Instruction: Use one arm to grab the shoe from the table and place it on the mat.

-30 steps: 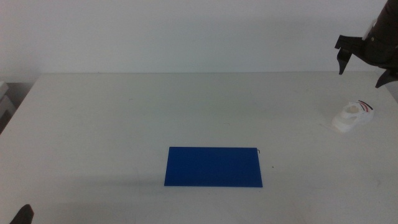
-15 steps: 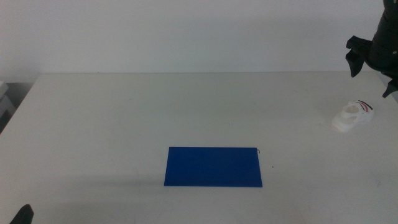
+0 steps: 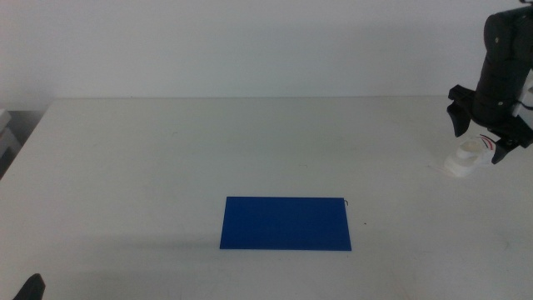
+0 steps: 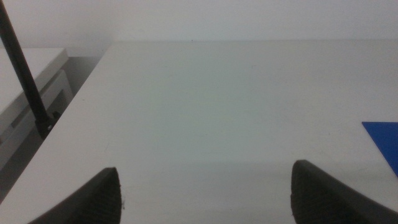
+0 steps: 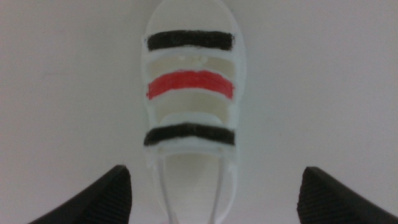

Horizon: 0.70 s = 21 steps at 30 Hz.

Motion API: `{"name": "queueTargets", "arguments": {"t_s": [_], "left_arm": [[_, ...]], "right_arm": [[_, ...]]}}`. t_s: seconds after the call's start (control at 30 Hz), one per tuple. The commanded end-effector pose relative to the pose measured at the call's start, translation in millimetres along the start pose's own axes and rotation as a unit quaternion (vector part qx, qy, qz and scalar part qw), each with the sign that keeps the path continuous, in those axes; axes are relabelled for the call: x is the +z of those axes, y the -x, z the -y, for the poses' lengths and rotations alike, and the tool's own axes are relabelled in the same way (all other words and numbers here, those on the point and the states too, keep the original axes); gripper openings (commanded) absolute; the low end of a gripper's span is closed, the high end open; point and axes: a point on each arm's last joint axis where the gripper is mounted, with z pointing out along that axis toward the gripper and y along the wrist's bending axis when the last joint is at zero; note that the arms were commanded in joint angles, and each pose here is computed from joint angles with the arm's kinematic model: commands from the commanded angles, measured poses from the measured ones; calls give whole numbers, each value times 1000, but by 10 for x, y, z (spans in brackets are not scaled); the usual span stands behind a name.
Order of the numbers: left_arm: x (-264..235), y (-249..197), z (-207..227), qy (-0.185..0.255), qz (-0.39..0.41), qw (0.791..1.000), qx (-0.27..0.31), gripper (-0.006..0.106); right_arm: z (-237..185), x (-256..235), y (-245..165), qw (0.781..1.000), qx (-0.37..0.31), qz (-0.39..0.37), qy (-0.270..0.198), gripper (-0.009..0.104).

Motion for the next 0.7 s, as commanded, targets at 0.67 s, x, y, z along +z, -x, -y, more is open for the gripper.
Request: {"name": "queueTargets", "arguments": {"t_s": [0.67], "left_arm": [[-3, 51, -2, 0, 42, 999, -6, 94]], "right_arm": [[-41, -71, 135, 999, 4, 45, 22, 40]]}}
